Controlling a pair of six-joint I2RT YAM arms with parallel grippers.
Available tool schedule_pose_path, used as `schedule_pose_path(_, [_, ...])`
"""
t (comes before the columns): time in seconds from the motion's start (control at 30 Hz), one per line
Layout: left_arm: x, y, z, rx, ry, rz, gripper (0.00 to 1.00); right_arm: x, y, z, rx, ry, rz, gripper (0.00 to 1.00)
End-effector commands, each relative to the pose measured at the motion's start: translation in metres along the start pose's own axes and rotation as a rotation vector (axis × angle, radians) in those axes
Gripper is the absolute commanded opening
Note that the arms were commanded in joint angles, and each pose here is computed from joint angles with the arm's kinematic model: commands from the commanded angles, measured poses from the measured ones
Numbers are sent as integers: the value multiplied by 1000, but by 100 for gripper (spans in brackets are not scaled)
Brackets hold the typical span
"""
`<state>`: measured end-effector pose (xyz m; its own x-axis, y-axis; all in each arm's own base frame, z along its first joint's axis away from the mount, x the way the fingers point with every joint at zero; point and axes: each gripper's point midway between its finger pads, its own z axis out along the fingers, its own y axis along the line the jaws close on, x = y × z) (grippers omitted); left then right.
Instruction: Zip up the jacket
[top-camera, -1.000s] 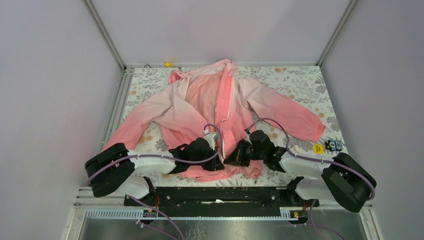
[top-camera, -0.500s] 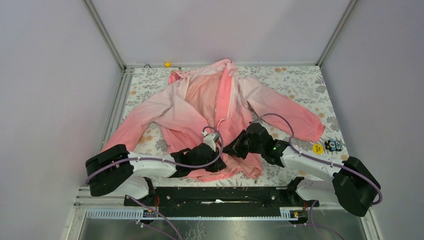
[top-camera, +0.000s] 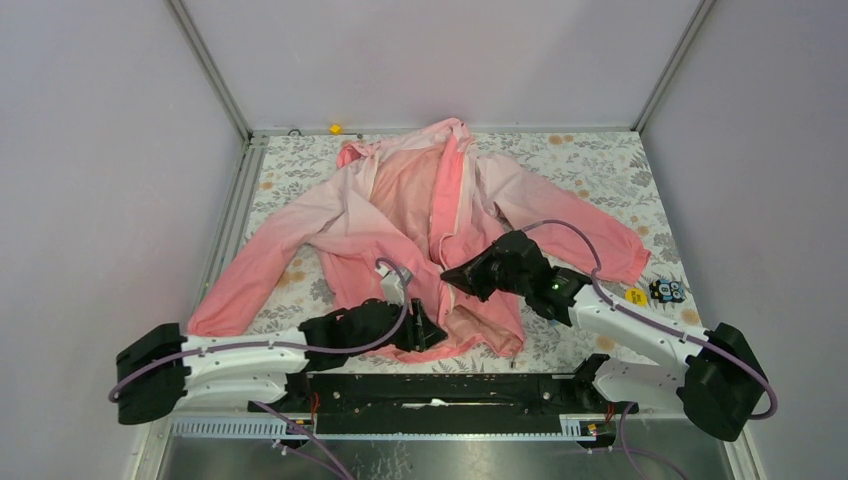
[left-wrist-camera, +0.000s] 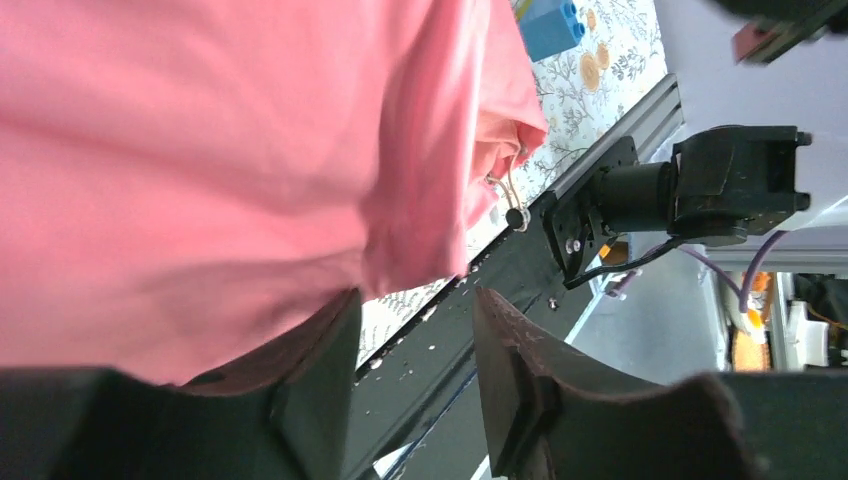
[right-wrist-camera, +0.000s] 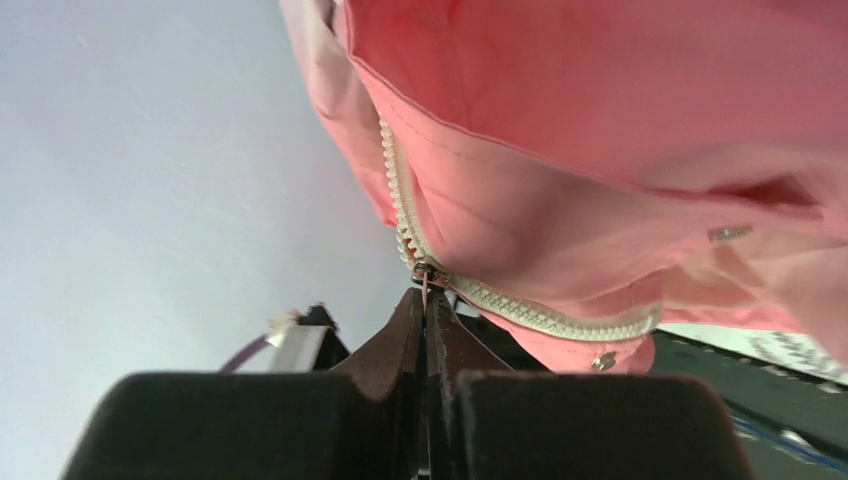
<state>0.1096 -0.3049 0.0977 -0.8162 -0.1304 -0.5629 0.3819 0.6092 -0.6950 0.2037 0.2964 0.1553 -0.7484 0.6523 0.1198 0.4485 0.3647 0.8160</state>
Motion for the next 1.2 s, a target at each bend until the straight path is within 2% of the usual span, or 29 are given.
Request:
schedule_pose_path(0.0, [-20, 4, -12, -54, -92, 12, 55, -2, 52, -14, -85, -61, 131, 0])
schedule_pose_path(0.13, [-53, -16, -12, -45, -199, 37, 66, 3, 44, -6, -34, -58, 204, 0])
schedule_pose_path(0.17, [-58, -19, -11, -48, -219, 38, 71, 6, 45, -5, -23, -55, 202, 0])
schedule_pose_path(0.2, [-64, -22, -9, -50, -239, 39, 85, 9, 46, -6, -14, -52, 193, 0])
schedule_pose_path(0.23, [-69, -25, -8, -59, -257, 40, 87, 12, 49, -6, -11, -47, 189, 0])
schedule_pose_path(0.37, [-84, -37, -3, -54, -314, 56, 87, 16, 51, -6, 1, -41, 208, 0])
schedule_pose_path(0.5, [-87, -41, 6, -69, -315, 40, 70, 18, 54, -9, -20, -33, 225, 0])
schedule_pose_path(0.57, [-85, -39, 9, -79, -309, 20, 64, 15, 56, -10, -27, -48, 225, 0])
schedule_pose_path(0.73, [-82, -29, 9, -103, -319, -23, 41, 12, 54, -12, 13, -75, 230, 0])
schedule_pose_path(0.8, [-74, -22, 9, -102, -303, -46, 36, 11, 58, -12, 8, -82, 230, 0])
schedule_pose_path(0.97, [-41, -4, 7, -89, -218, -90, 21, 8, 61, -5, 8, -99, 242, 0])
schedule_pose_path(1.17, [10, 16, 0, -98, -60, -130, 1, 20, 63, 11, 111, -50, 243, 0])
